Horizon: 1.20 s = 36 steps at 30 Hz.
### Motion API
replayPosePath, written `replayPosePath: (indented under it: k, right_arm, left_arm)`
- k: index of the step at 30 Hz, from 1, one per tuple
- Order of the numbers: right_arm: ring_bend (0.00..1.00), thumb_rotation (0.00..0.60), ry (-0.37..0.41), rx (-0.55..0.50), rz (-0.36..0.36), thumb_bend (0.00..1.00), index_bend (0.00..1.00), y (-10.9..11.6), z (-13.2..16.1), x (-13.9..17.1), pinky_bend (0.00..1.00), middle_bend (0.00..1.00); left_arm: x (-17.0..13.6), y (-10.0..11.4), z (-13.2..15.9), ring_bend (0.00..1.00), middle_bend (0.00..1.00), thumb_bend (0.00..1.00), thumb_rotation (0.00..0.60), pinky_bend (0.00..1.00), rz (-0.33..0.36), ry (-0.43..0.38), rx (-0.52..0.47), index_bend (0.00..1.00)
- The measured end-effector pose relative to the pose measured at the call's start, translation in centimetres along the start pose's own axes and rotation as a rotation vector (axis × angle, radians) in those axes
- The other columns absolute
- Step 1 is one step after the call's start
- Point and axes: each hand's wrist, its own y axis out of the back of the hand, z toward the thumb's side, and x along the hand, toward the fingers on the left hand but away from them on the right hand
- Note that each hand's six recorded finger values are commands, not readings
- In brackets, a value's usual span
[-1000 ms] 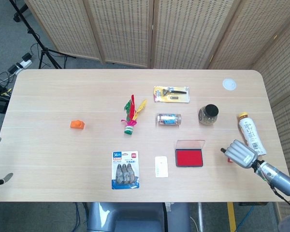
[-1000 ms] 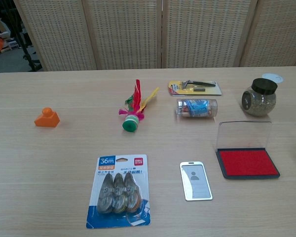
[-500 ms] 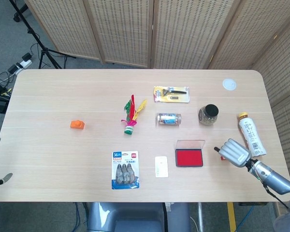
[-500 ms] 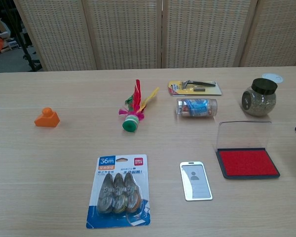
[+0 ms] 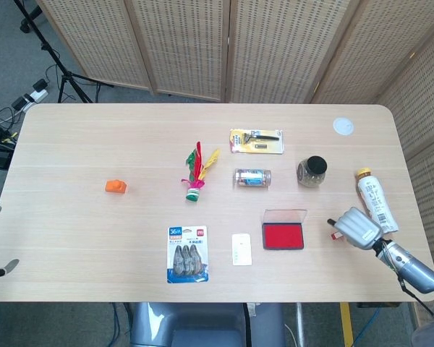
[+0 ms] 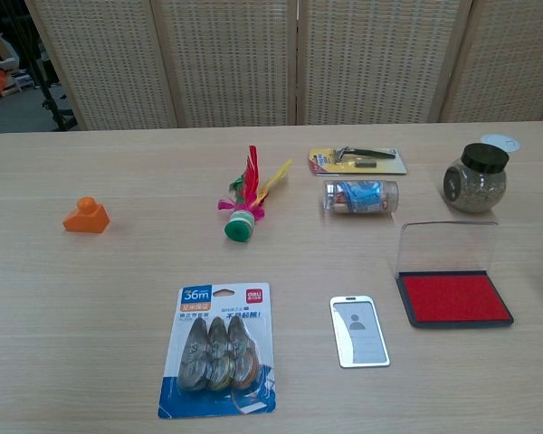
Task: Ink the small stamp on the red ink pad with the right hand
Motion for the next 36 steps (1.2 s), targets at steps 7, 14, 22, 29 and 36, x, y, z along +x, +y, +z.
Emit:
replayPosePath:
  k: [7,14,22,29,36]
  right_arm:
    - [1.00,0.600,-0.019,-0.005,0.019,0.26,0.47,-0.48,-0.29,0.22,1.00,0.95]
    - [1.00,0.600,-0.034,-0.018,0.024,0.33,0.49,-0.59,-0.52,0.14,1.00,0.95]
    - [1.00,0.600,-0.043,-0.032,0.024,0.36,0.52,-0.65,-0.63,0.18,1.00,0.95]
    - [1.00,0.600,-0.046,-0.040,0.025,0.45,0.55,-0.73,-0.55,0.08,1.00,0.95]
    - [1.00,0.600,-0.054,-0.048,0.023,0.56,0.56,-0.73,-0.62,-0.04,1.00,0.95]
  left_arm:
    - [0.01,-0.07,0.06,0.00,0.00,0.00,0.600,0.00,-0.002,0.000,0.003,0.00]
    - [0.07,-0.15,0.07,0.00,0.00,0.00,0.600,0.00,-0.004,0.002,0.005,0.00]
    - [0.02,-0.14,0.08,0.00,0.00,0.00,0.600,0.00,-0.003,0.001,0.003,0.00]
    - [0.03,-0.18,0.11,0.00,0.00,0.00,0.600,0.00,-0.005,-0.001,0.005,0.00]
    - [0.07,-0.12,0.04,0.00,0.00,0.00,0.600,0.00,-0.002,0.003,0.005,0.00]
